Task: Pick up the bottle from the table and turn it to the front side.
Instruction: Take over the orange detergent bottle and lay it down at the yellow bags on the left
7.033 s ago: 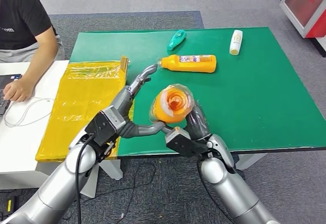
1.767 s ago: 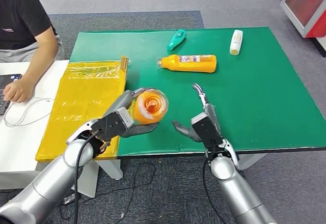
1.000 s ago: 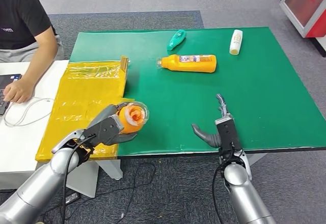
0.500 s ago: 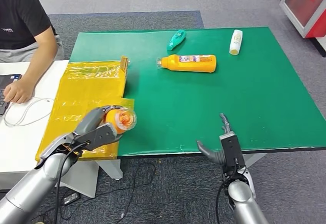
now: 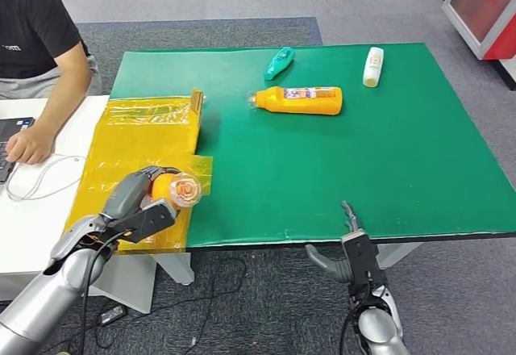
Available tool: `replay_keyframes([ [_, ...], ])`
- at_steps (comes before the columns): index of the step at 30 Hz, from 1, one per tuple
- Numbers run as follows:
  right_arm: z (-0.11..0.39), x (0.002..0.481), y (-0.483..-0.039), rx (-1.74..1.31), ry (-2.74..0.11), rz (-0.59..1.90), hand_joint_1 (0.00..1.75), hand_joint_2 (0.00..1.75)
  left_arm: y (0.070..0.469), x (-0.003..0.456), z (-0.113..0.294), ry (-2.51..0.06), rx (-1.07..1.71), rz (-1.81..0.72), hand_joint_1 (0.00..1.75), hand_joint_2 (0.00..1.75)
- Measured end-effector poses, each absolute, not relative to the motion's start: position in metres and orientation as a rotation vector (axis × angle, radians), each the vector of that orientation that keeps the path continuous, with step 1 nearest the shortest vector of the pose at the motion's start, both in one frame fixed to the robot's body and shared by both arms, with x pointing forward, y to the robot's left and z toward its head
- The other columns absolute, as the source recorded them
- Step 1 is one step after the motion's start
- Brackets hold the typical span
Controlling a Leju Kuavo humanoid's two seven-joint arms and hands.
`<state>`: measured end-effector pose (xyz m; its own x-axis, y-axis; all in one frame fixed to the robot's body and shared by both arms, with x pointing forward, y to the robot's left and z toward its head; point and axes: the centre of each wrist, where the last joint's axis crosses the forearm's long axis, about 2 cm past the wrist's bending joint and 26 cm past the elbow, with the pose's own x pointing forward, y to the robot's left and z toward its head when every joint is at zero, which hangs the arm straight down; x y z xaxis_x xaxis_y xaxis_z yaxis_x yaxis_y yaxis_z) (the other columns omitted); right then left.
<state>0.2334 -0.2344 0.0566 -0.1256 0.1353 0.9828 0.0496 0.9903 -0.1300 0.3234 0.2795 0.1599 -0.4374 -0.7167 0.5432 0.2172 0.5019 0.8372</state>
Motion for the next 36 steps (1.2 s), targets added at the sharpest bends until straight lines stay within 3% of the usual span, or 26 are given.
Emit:
replay_keyframes([
  [21,0.059,0.219,-0.209,-0.057,-1.676,0.162,0.00,1.75,0.284,0.330,0.146,-1.772,0.665,-0.837,1.75,1.75],
  [36,0.061,0.215,-0.188,0.024,-1.674,0.196,0.00,1.75,0.272,0.338,0.143,-1.857,0.751,-0.767,1.75,1.75],
])
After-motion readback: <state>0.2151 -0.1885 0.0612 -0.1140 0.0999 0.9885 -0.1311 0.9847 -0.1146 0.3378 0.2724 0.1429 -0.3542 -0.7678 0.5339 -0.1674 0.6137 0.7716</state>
